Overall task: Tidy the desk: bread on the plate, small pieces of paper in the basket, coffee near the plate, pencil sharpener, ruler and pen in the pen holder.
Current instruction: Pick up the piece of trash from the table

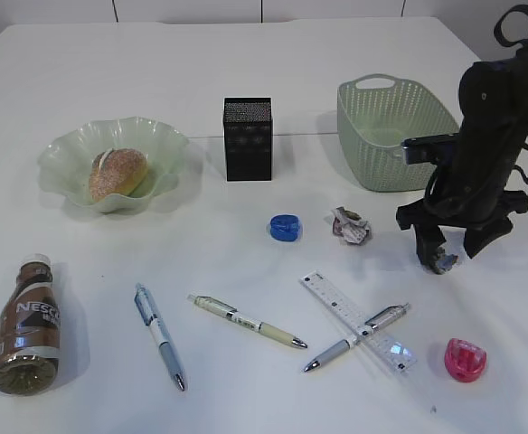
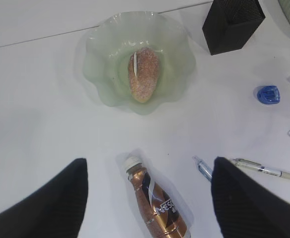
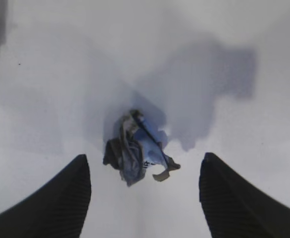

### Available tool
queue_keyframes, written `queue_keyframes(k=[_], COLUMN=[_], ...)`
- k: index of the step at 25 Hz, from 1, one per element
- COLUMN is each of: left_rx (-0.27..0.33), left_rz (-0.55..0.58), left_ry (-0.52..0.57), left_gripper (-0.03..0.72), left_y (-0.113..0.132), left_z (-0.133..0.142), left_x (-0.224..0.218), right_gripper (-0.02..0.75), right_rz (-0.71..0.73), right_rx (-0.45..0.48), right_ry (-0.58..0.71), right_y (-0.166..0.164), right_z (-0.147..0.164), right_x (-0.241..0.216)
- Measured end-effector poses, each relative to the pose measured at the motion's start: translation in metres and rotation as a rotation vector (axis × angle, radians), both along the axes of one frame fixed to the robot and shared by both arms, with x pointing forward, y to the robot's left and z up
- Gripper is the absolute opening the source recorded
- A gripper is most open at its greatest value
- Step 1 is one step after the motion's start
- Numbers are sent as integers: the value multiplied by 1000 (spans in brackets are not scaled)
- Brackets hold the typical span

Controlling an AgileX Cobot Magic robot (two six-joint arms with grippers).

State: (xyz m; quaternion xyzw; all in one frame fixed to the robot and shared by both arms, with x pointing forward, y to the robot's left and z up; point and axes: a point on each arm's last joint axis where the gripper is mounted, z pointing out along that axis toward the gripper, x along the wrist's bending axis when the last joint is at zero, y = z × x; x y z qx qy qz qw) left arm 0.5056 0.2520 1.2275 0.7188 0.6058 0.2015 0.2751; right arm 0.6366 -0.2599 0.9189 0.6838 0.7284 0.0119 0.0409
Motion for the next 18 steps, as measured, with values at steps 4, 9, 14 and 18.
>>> queue_keyframes(k=[4,9,14,18], left_rx=[0,0,0,0], left_rz=[0,0,0,0], left_ry=[0,0,0,0], left_gripper=[537,535,530,527], left_y=[0,0,0,0], left_z=[0,0,0,0], left_x=[0,0,0,0], right_gripper=[532,532,531,532], right_rz=[-1,-1,-1,-1], right_rx=[3,4,5,5], right_ry=[-23,-27,-31,-31], right_y=[0,0,0,0], right_z=[0,0,0,0], right_x=[2,2,3,3])
